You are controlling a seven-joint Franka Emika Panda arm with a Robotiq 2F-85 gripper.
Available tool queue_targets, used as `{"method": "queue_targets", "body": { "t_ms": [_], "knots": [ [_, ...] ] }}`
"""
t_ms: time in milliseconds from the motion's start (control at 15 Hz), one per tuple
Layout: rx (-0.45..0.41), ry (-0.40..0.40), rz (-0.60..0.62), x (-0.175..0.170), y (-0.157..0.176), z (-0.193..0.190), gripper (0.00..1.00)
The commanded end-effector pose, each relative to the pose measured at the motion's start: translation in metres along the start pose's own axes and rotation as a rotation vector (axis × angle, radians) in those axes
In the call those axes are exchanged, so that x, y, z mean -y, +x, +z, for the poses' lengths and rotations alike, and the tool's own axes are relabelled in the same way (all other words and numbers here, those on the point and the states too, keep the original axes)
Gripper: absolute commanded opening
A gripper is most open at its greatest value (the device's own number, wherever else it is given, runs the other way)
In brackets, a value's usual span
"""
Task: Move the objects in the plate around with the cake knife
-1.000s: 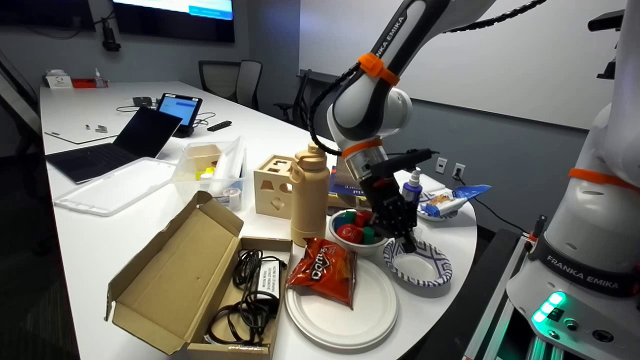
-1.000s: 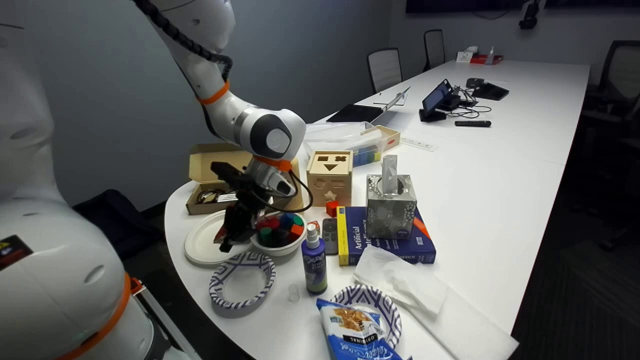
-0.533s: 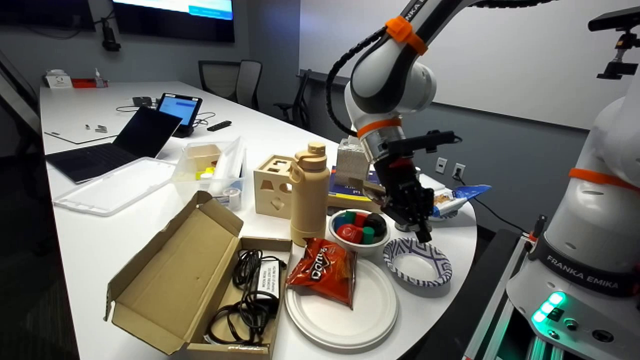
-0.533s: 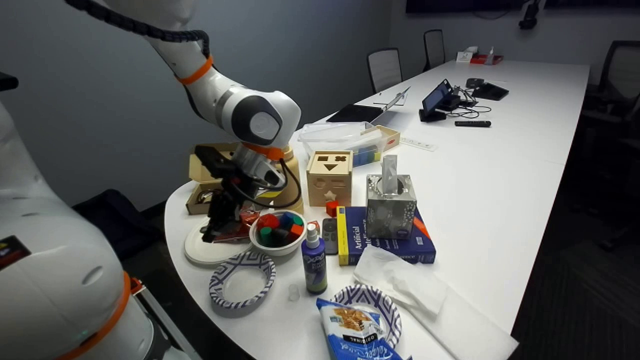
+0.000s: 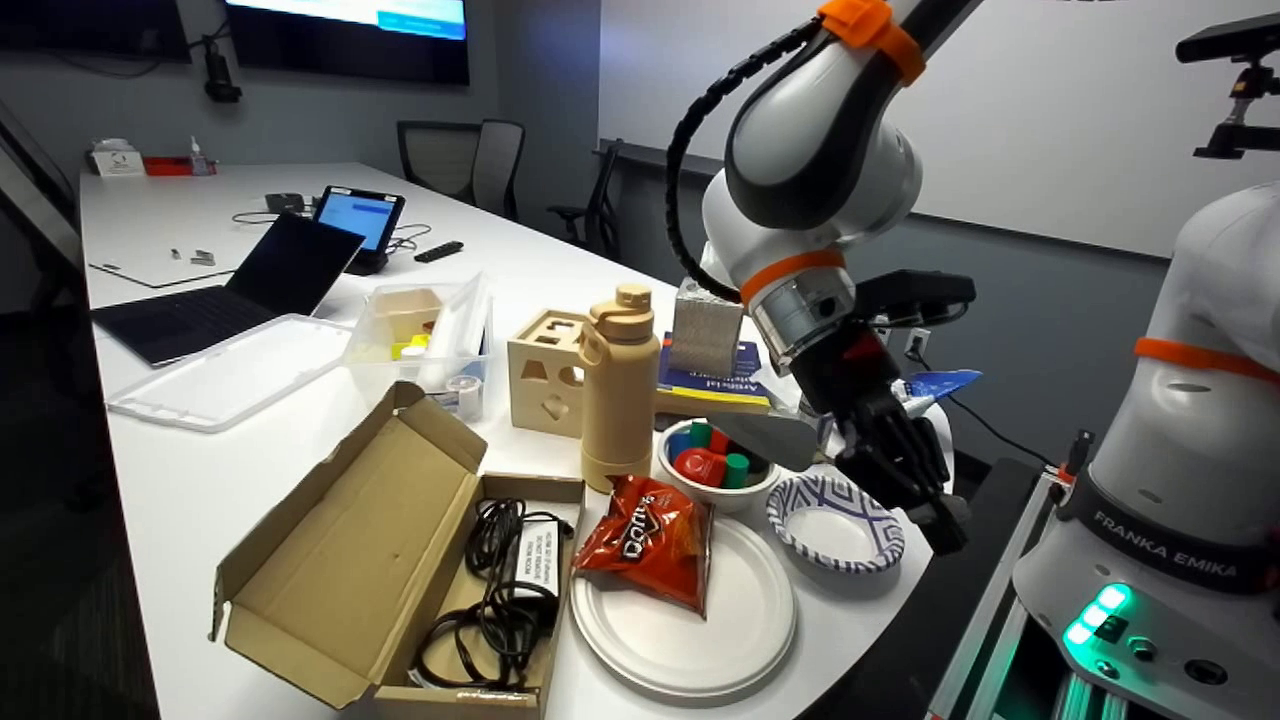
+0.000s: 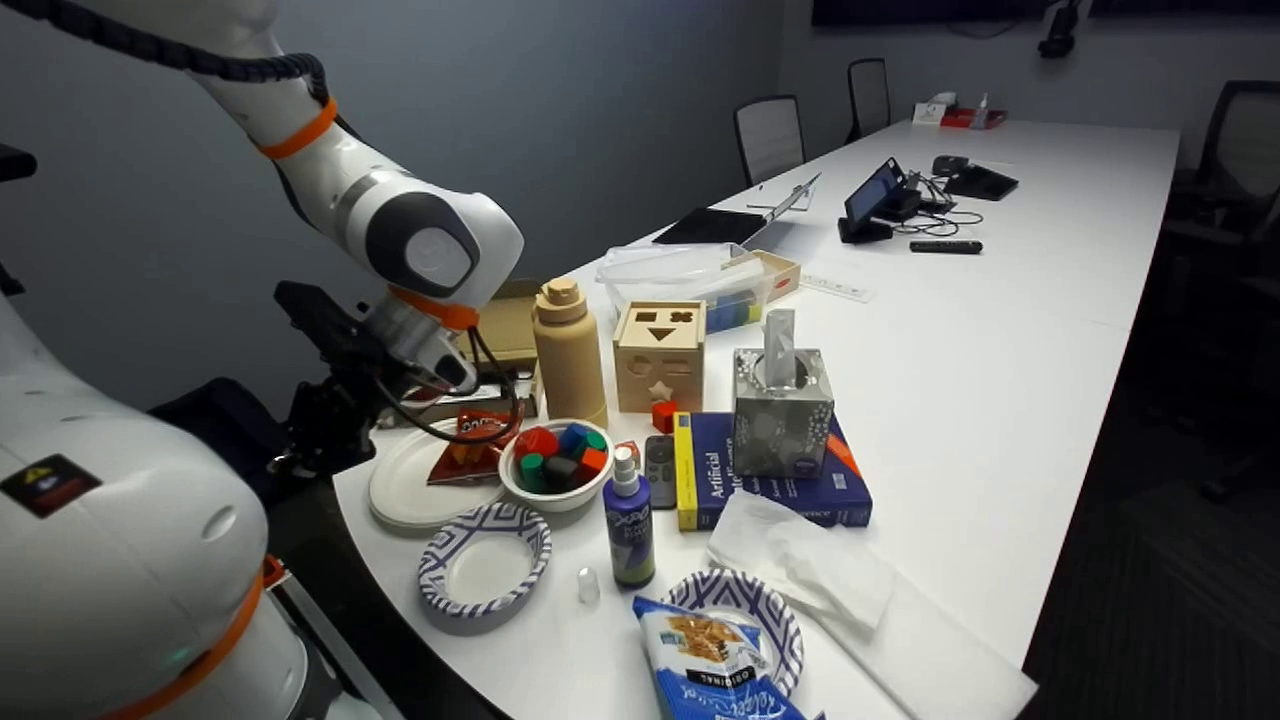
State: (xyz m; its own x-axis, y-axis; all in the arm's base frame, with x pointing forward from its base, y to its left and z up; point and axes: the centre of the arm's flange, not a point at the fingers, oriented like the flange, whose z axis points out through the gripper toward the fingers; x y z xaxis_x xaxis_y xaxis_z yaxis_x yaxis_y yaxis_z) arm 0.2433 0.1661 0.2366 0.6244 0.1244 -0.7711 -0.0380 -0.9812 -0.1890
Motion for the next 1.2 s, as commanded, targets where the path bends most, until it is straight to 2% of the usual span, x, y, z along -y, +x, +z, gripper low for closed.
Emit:
{"method": "queue_targets", "body": {
  "t_ms": [0,200,467,733,1133],
  "knots": [
    [0.059,-0.004,-0.192,0.015,0.001,0.021,0.01],
    [0.120,-0.043,-0.337,0.019,0.017,0.031,0.01],
    [0.187,-0.083,-0.429,0.019,0.050,0.045,0.01],
    [0.133,-0.124,-0.446,0.024,0.080,0.042,0.01],
    [-0.011,-0.132,-0.431,0.028,0.101,0.032,0.01]
  ]
}}
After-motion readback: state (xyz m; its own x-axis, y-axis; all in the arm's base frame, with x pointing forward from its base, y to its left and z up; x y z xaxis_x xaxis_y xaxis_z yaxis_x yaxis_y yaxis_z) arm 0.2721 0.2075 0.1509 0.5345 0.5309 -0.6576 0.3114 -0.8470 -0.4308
